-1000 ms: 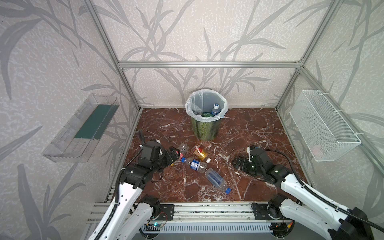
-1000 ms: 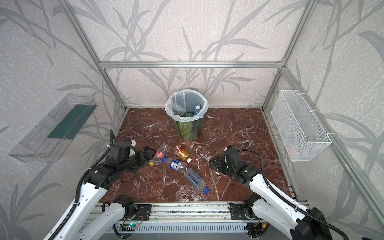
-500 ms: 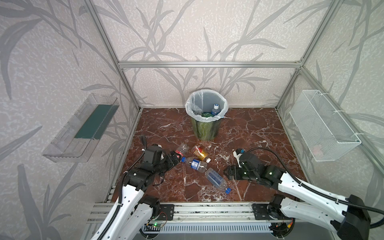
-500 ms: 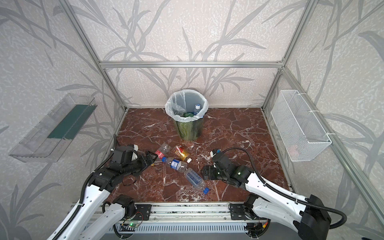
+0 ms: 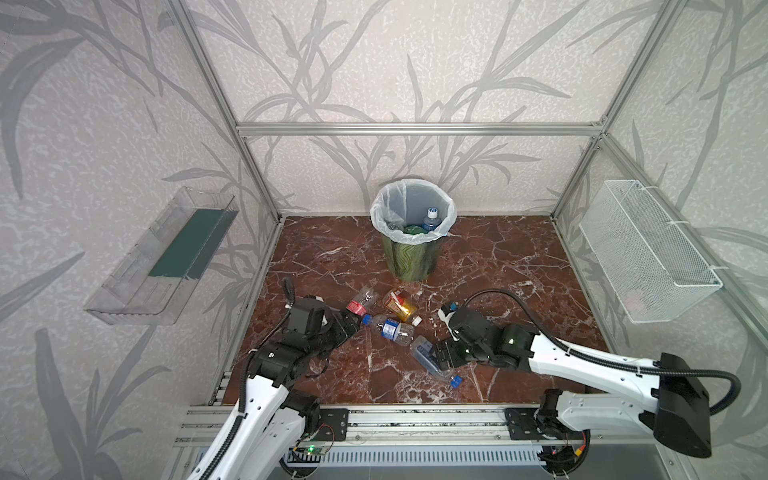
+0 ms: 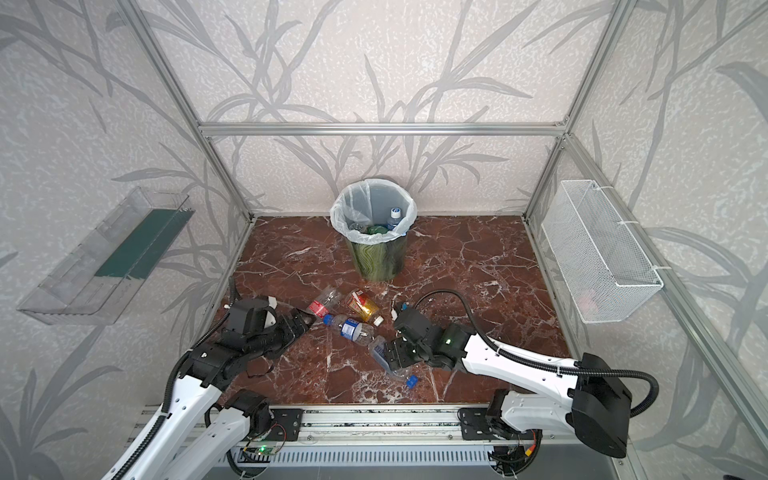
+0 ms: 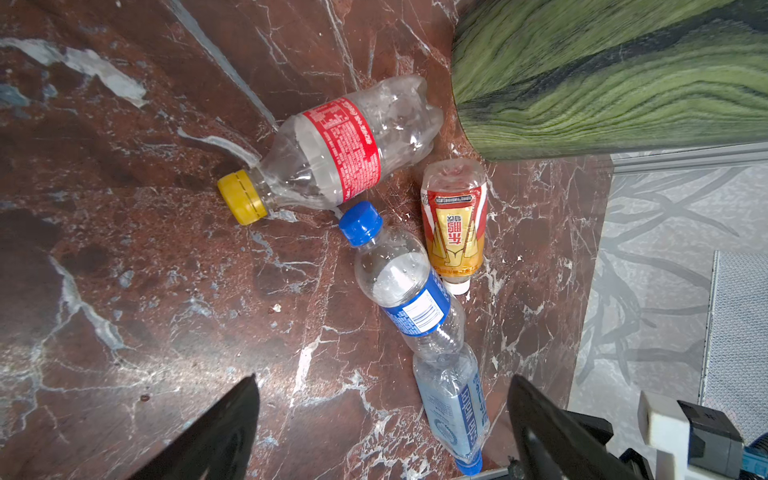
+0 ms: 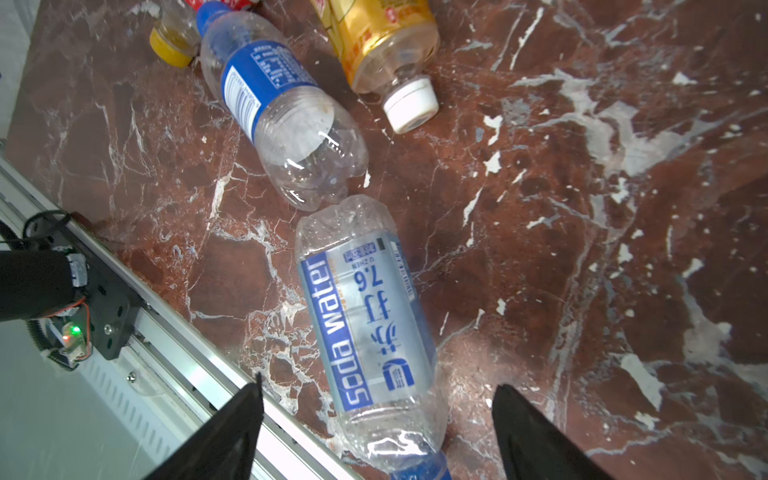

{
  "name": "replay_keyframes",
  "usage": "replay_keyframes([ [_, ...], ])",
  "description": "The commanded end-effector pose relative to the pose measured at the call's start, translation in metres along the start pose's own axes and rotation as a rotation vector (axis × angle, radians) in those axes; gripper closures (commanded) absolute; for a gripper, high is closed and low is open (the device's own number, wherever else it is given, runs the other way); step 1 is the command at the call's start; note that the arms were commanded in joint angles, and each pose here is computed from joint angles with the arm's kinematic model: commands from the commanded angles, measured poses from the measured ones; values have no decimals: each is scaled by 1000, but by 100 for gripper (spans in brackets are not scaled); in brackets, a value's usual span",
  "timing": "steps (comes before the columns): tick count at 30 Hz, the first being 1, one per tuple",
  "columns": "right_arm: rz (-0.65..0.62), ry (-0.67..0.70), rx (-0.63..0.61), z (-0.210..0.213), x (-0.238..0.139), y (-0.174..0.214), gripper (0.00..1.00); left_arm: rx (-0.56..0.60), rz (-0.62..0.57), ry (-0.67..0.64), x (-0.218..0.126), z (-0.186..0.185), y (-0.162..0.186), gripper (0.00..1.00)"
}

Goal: Throw the plastic bottles in the bin
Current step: 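Return the left gripper to the pile while the right gripper reaches the soda water bottle, then close the right gripper around the blue-capped soda water bottle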

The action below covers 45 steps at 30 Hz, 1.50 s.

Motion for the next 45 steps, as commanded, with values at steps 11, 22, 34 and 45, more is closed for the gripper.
replay_keyframes([
  [11, 112, 89, -84, 10, 23, 2, 10, -46, 25, 13, 7, 8, 8, 7],
  [22, 157, 134, -80, 6, 44, 5, 11, -55, 37, 9, 11, 12, 11, 7],
  [34, 131, 196, -25, -9, 48, 6, 19, -59, 41, 7, 13, 15, 13, 8],
  [45, 129, 204, 71, -29, 41, 20, 32, -61, 41, 5, 14, 15, 13, 8],
])
Point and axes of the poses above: each gripper's point midway between its finger pads, its own x axis out along the fingers, its own z axis along the line the jaws close on, y = z × x, the point moved 5 cm from there along -x, back along the fingers, and after that the axes turned 2 degrees about x, right-handed, at the moved point
